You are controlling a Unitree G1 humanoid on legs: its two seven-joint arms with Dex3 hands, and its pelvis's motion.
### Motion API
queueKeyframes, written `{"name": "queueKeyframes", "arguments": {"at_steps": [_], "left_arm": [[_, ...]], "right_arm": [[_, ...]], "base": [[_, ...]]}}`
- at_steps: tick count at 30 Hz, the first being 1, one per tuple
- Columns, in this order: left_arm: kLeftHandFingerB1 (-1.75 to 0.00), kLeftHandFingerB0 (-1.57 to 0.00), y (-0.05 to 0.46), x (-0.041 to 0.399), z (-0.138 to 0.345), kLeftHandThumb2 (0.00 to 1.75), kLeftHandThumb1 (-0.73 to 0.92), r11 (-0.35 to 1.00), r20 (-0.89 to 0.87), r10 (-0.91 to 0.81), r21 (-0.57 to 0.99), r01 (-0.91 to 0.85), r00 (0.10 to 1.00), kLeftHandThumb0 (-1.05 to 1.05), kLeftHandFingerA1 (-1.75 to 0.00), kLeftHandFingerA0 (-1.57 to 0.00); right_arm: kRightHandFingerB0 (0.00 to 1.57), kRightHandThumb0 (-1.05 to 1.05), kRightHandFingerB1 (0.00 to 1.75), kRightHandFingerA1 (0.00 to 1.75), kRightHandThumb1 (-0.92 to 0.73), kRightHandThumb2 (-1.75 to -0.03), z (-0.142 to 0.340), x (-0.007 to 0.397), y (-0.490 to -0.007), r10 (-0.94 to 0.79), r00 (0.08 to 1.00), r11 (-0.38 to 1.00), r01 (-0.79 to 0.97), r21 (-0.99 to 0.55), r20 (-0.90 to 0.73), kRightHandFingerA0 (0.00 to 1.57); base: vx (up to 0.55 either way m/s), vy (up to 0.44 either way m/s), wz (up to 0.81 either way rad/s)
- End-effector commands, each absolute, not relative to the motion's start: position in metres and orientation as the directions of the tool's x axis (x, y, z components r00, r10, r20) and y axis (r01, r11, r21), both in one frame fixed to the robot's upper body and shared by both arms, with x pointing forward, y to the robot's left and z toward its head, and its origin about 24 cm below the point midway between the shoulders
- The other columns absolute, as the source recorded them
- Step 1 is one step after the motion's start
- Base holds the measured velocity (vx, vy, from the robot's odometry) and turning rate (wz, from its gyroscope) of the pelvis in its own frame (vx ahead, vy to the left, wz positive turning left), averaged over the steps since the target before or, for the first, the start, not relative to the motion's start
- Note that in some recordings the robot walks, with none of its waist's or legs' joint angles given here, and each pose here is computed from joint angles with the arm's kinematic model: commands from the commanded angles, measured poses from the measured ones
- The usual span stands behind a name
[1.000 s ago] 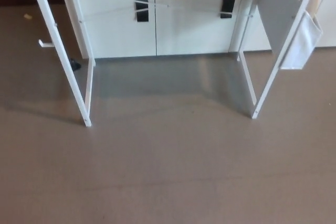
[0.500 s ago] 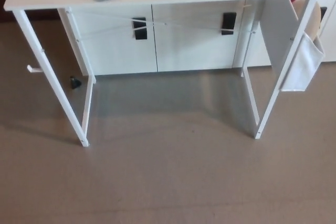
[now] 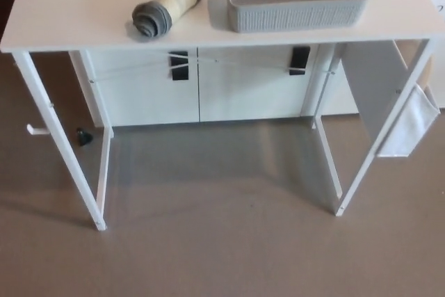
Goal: The robot walks towards a desk on which a shovel is kept on the left hand side and a container is kept on the right hand side. The robot picks up the shovel using its left hand and places it in the container.
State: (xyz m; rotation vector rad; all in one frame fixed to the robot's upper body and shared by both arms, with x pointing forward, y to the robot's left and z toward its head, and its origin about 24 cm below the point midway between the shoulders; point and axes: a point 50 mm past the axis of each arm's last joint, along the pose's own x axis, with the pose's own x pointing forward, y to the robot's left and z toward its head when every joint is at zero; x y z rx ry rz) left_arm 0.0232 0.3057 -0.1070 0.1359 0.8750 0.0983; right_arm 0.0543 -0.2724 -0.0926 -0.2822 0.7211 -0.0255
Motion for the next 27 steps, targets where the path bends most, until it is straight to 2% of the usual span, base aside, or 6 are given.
{"name": "queueKeyframes", "arguments": {"at_steps": [1, 3, 8, 9, 14, 27], "left_arm": [[-0.38, -0.30, 0.307, 0.035, -0.103, 0.67, 0.50, 0.985, -0.716, 0.144, 0.173, -0.026, 0.683, -0.40, -0.40, -0.37], [-0.31, -0.31, 0.306, 0.044, -0.102, 0.57, 0.58, 0.986, -0.703, 0.142, 0.159, -0.041, 0.697, -0.30, -0.34, -0.41], [-0.31, -0.30, 0.306, 0.051, -0.100, 0.58, 0.59, 0.982, -0.692, 0.136, 0.186, -0.006, 0.709, -0.34, -0.33, -0.40], [-0.38, -0.29, 0.307, 0.051, -0.099, 0.69, 0.50, 0.982, -0.689, 0.138, 0.190, -0.006, 0.711, -0.42, -0.41, -0.36], [-0.31, -0.31, 0.307, 0.053, -0.100, 0.58, 0.58, 0.982, -0.690, 0.136, 0.190, -0.003, 0.711, -0.36, -0.34, -0.41], [-0.39, -0.28, 0.306, 0.055, -0.099, 0.69, 0.49, 0.983, -0.685, 0.127, 0.185, 0.002, 0.718, -0.44, -0.41, -0.35]], "right_arm": [[0.62, -0.37, 0.50, 0.53, -0.36, -0.51, -0.091, 0.063, -0.277, -0.129, 0.781, 0.960, -0.056, -0.275, -0.611, 0.90], [0.61, -0.39, 0.51, 0.54, -0.38, -0.51, -0.087, 0.071, -0.276, -0.125, 0.793, 0.959, -0.057, -0.276, -0.596, 0.89], [0.62, -0.37, 0.51, 0.55, -0.37, -0.51, -0.088, 0.078, -0.277, -0.123, 0.797, 0.960, -0.056, -0.275, -0.592, 0.88], [0.61, -0.37, 0.49, 0.54, -0.38, -0.50, -0.088, 0.078, -0.277, -0.122, 0.797, 0.960, -0.055, -0.273, -0.591, 0.90], [0.62, -0.30, 0.51, 0.55, -0.36, -0.51, -0.089, 0.078, -0.277, -0.123, 0.805, 0.962, -0.047, -0.270, -0.580, 0.93], [0.63, -0.31, 0.51, 0.54, -0.36, -0.51, -0.086, 0.079, -0.276, -0.121, 0.804, 0.963, -0.049, -0.267, -0.583, 0.93]], "base": [[0.16, -0.072, 0.09], [0.22, -0.153, 0.13], [0.36, -0.110, 0.22], [0.28, -0.103, -0.01], [0.26, -0.054, -0.05], [0.29, 0.164, -0.10]]}}
